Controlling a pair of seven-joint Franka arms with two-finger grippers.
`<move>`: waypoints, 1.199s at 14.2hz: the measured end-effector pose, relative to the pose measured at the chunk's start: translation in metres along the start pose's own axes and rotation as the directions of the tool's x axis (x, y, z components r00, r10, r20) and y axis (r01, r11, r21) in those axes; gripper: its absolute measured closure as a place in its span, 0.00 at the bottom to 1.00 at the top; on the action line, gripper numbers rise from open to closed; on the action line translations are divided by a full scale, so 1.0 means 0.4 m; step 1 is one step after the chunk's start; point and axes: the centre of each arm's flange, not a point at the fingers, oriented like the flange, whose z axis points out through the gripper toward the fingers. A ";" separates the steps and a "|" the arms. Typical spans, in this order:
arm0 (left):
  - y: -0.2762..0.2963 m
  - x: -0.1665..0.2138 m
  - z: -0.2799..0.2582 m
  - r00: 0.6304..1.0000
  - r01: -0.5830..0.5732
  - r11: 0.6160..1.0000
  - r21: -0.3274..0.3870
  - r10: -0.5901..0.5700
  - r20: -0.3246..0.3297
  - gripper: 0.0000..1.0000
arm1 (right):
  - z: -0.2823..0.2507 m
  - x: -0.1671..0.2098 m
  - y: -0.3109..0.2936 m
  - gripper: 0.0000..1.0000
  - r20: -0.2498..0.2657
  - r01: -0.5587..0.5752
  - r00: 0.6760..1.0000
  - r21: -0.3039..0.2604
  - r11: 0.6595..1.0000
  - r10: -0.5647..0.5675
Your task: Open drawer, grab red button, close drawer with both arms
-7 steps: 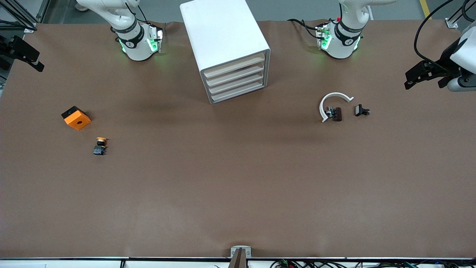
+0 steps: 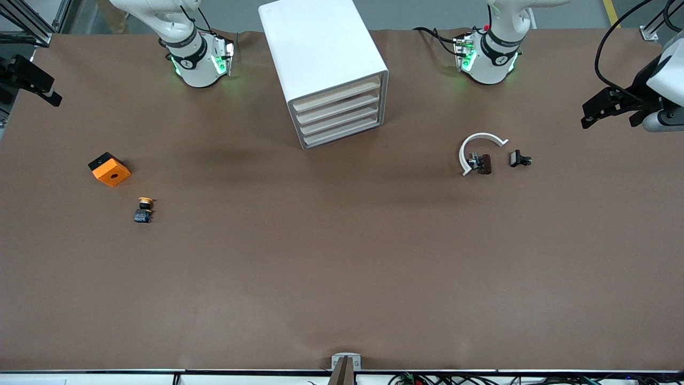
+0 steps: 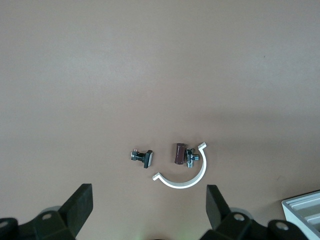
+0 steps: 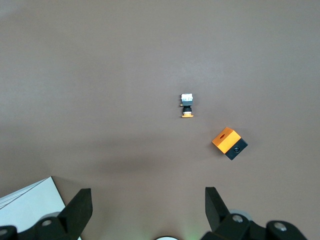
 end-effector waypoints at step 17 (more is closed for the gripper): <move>-0.028 0.062 0.248 0.983 0.079 0.996 -0.052 -0.069 0.170 0.00 | 0.025 -0.005 0.000 0.00 0.043 0.000 0.999 0.000 1.000 0.000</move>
